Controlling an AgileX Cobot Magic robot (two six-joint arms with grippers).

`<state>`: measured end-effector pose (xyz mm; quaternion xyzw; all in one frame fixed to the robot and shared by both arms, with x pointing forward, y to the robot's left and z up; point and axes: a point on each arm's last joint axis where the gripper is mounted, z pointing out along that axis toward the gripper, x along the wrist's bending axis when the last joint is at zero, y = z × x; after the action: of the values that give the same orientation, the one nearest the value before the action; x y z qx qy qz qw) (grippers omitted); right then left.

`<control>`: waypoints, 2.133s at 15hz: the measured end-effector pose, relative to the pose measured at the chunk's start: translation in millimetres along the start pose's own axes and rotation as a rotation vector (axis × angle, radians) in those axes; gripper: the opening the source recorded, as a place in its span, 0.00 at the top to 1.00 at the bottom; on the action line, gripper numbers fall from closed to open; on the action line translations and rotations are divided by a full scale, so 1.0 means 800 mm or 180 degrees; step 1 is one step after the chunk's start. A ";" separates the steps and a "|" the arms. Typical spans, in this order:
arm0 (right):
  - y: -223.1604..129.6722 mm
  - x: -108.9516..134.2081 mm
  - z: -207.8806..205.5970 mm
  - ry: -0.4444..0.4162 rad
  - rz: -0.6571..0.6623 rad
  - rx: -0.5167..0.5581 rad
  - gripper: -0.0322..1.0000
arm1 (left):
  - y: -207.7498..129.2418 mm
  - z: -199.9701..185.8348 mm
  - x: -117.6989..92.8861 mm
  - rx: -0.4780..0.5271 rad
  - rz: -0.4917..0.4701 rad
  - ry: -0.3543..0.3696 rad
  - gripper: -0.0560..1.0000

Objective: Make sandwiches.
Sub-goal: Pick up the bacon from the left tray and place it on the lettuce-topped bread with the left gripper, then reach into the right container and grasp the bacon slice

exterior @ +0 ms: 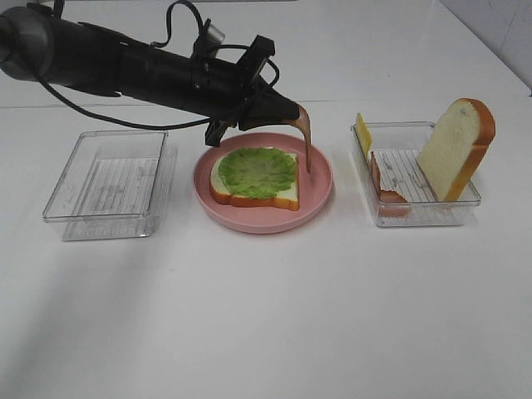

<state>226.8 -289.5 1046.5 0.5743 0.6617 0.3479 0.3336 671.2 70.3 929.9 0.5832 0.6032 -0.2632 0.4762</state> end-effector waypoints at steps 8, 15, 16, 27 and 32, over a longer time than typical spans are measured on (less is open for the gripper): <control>0.000 0.000 0.000 0.0000 0.0000 0.0000 0.26 | 0.016 -0.028 0.050 0.0091 0.0110 0.0556 0.93; 0.000 0.000 0.000 0.0000 0.0000 0.0000 0.26 | 0.022 -0.044 0.069 0.0115 0.0022 0.0863 0.70; 0.000 0.000 0.000 0.0000 0.0000 0.0000 0.26 | 0.022 -0.047 0.068 0.0144 0.0065 0.0922 0.36; 0.000 0.000 0.000 0.0000 0.0000 0.0000 0.26 | 0.023 -0.185 -0.093 0.0112 0.1634 0.1885 0.11; 0.000 0.000 0.000 0.0000 0.0000 0.0000 0.26 | -0.039 -0.311 -0.190 0.0052 0.1541 0.2698 0.11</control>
<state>226.8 -289.5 1046.5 0.5743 0.6617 0.3479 0.3336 554.7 212.7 1158.1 0.7663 0.5890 0.1110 0.2315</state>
